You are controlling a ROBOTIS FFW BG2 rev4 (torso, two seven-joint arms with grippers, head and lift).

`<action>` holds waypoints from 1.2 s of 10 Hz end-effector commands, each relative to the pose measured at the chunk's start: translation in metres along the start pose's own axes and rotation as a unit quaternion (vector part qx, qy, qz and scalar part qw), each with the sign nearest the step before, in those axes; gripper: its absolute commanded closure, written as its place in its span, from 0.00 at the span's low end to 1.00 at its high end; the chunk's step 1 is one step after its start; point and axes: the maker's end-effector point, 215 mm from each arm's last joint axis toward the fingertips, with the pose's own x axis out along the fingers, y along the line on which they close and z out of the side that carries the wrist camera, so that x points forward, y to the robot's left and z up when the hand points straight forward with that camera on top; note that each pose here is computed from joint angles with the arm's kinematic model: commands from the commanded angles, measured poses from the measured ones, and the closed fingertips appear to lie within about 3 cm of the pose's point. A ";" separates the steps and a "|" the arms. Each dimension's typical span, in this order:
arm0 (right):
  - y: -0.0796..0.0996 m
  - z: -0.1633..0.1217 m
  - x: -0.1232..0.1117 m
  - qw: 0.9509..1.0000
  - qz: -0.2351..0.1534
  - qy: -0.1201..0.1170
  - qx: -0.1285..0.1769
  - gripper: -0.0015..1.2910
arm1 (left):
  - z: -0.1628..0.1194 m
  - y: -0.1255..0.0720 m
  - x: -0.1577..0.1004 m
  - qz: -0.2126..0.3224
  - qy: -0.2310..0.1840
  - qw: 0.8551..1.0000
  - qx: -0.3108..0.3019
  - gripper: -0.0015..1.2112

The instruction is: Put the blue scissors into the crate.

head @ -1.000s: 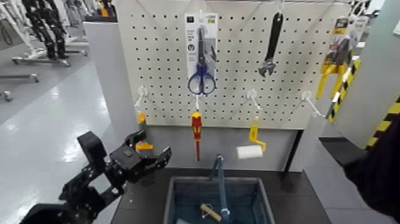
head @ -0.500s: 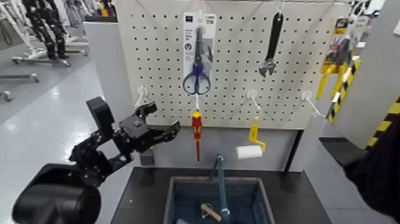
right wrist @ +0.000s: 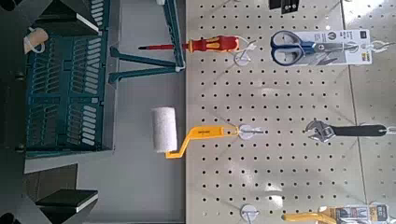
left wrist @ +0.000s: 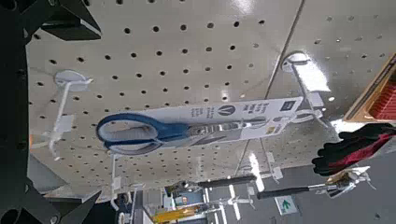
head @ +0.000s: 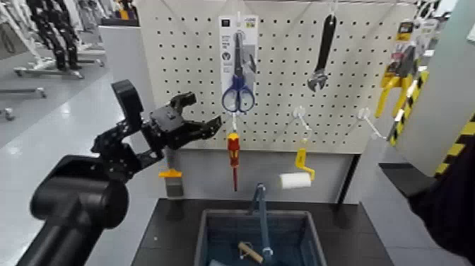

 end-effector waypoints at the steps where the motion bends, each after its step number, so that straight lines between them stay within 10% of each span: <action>1: -0.001 0.000 0.002 1.000 0.001 -0.001 -0.001 0.06 | 0.024 0.012 0.022 -0.017 -0.015 1.000 0.019 0.12; 9: 0.000 0.001 0.003 1.000 0.006 -0.002 0.000 0.06 | 0.066 -0.010 0.075 -0.106 -0.039 0.993 0.041 0.16; 11: -0.001 0.001 0.003 1.000 0.005 -0.002 0.001 0.06 | 0.071 -0.012 0.076 -0.110 -0.042 0.992 0.045 0.94; 12: 0.000 0.001 0.003 1.000 0.005 -0.002 0.001 0.06 | 0.071 -0.013 0.077 -0.110 -0.040 0.992 0.044 0.96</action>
